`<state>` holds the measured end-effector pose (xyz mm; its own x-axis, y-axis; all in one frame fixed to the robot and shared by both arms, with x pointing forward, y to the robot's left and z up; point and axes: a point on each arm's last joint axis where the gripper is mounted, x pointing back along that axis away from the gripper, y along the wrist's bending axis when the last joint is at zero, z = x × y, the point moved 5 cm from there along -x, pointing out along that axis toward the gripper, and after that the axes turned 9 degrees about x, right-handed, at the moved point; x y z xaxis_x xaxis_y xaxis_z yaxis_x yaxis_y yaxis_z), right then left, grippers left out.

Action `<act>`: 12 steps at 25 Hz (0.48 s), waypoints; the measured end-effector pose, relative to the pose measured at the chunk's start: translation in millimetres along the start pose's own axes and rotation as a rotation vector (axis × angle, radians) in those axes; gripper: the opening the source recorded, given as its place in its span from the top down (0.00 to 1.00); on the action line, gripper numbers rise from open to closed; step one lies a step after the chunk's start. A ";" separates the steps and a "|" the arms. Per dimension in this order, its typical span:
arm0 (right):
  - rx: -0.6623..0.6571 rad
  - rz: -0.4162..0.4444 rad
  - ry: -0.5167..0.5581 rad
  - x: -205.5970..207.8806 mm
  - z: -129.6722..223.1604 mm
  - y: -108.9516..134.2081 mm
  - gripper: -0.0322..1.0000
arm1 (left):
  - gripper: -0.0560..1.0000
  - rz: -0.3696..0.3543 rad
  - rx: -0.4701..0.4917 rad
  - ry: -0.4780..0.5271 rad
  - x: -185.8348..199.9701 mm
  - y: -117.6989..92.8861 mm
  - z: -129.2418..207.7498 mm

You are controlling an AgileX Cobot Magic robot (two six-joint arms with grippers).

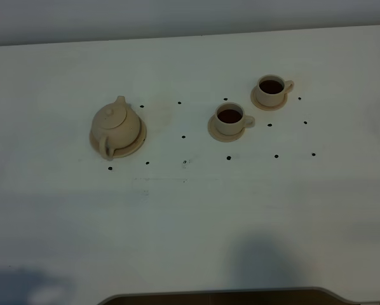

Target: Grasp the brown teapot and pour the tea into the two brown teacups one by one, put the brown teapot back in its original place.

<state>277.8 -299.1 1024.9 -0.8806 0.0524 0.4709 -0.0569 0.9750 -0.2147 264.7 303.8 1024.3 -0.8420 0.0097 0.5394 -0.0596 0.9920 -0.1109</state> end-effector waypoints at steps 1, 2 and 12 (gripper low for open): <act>0.000 0.000 0.000 0.0 0.0 0.0 0.58 | 0.52 0.000 0.000 0.000 0.0 0.0 0.0; 0.000 0.000 0.000 0.0 0.0 0.0 0.58 | 0.52 0.000 0.000 0.000 0.0 0.0 0.0; 0.000 0.000 0.000 0.0 0.0 0.0 0.58 | 0.52 0.000 0.000 0.000 0.0 0.0 0.0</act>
<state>277.8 -299.1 1024.9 -0.8806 0.0524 0.4709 -0.0569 0.9750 -0.2147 264.7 303.8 1024.3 -0.8420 0.0097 0.5394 -0.0596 0.9920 -0.1109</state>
